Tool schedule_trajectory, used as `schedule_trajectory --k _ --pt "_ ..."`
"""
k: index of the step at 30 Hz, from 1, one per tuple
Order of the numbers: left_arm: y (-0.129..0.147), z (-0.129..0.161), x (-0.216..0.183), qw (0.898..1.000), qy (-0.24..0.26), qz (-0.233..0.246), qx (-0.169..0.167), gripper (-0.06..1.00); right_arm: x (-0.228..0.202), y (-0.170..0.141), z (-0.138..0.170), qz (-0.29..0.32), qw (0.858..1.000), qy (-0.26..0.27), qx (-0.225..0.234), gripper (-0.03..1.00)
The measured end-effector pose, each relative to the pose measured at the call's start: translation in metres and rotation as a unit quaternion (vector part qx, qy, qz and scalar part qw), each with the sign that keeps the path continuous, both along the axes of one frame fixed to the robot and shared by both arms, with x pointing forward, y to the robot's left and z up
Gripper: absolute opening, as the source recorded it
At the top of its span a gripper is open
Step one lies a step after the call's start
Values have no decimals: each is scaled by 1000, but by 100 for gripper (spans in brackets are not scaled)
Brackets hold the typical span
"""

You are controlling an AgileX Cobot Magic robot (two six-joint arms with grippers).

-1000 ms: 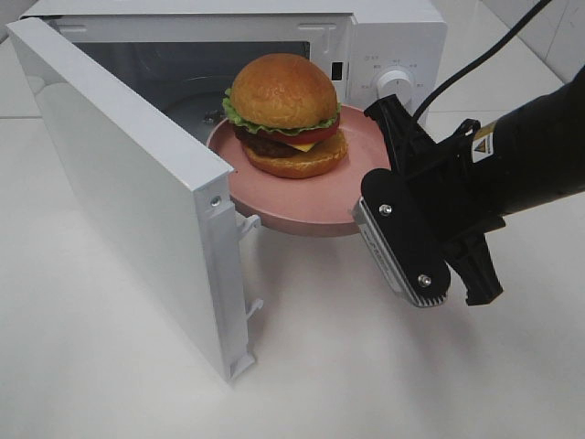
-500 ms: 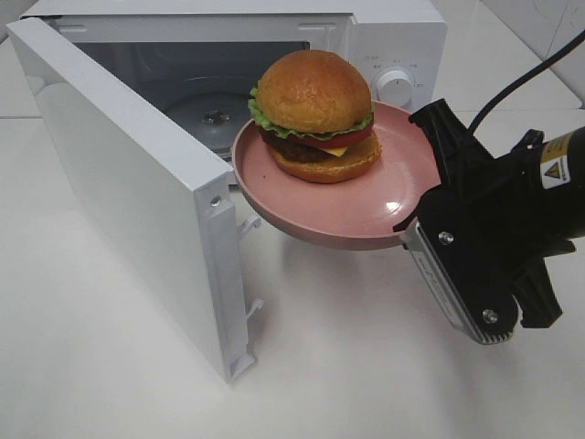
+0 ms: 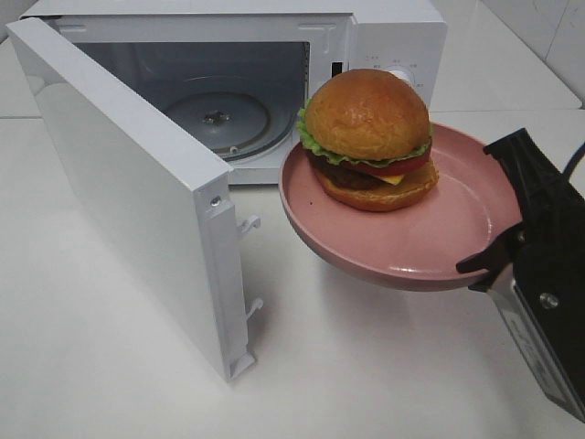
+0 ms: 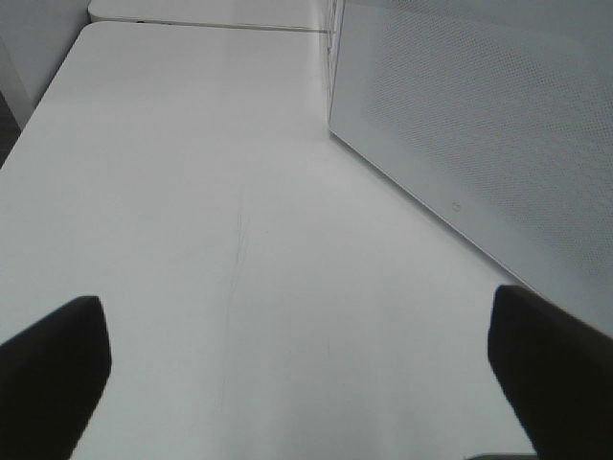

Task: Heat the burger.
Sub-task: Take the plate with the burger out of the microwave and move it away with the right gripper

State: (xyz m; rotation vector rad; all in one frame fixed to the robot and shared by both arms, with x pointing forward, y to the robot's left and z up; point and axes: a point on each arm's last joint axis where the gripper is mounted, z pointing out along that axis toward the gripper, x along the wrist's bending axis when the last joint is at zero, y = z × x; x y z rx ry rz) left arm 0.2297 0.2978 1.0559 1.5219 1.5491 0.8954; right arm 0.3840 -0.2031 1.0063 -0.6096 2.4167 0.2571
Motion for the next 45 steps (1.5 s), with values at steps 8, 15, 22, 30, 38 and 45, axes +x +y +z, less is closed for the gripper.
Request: schedule_trajectory --k 8,15,22,30,38,45 --pt "0 0 0 1000 0 0 0 99 -17 -16 2 -17 1000 -4 -7 9" --pt "0 0 0 1000 0 0 0 99 -31 -30 9 -53 999 -8 -9 9" --pt "0 0 0 1000 0 0 0 99 -39 -40 6 -90 996 4 -18 9" --pt "0 0 0 1000 0 0 0 99 -43 -49 -2 -162 986 22 -10 9" --pt "0 0 0 1000 0 0 0 99 -42 -63 -8 -266 964 20 -17 9" --pt "0 0 0 1000 0 0 0 99 -41 -69 -6 -330 944 11 -6 9"
